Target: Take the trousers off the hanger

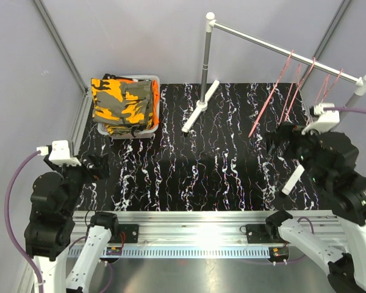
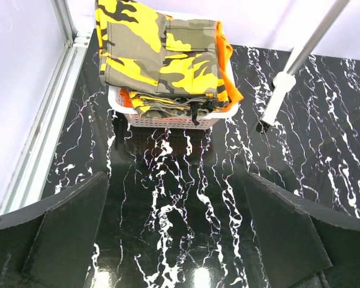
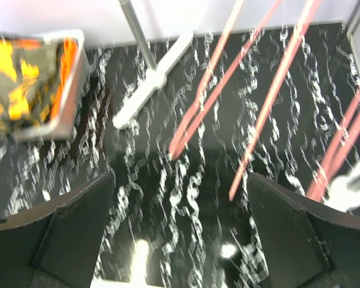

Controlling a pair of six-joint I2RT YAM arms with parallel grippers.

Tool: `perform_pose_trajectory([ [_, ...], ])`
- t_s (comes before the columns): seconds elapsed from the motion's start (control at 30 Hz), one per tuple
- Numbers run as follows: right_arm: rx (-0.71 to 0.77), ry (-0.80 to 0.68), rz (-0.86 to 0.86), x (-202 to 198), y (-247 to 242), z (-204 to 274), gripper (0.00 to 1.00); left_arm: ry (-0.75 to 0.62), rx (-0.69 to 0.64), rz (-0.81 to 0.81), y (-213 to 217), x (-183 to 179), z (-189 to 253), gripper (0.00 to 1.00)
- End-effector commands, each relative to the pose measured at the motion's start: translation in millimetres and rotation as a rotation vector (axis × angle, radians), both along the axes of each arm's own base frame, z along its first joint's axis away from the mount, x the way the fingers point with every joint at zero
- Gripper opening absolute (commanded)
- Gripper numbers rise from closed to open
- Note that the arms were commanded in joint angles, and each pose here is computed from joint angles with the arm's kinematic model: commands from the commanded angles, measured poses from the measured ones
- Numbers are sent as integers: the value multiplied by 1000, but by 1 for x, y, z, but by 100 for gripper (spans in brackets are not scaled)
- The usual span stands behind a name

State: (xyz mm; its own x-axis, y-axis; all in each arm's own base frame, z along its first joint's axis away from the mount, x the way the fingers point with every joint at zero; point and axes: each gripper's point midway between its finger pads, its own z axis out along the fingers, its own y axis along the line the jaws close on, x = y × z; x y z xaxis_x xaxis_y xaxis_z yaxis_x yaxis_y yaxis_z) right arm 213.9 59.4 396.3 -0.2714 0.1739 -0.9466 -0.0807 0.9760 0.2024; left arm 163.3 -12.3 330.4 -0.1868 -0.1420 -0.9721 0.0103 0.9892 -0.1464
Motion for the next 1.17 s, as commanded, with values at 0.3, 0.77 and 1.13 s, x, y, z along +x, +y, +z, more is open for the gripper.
perform_pose_trajectory([
  [0.3, -101, 26, 36, -77, -41, -46, 99, -20, 38, 18, 11, -30, -15, 99],
  [0.77, -101, 14, -17, -75, -49, -60, 99, -80, 10, -3, 7, -39, -14, 99],
  [1.13, -103, 17, -42, -71, -51, -62, 99, -73, 22, 4, 9, -38, -14, 99],
])
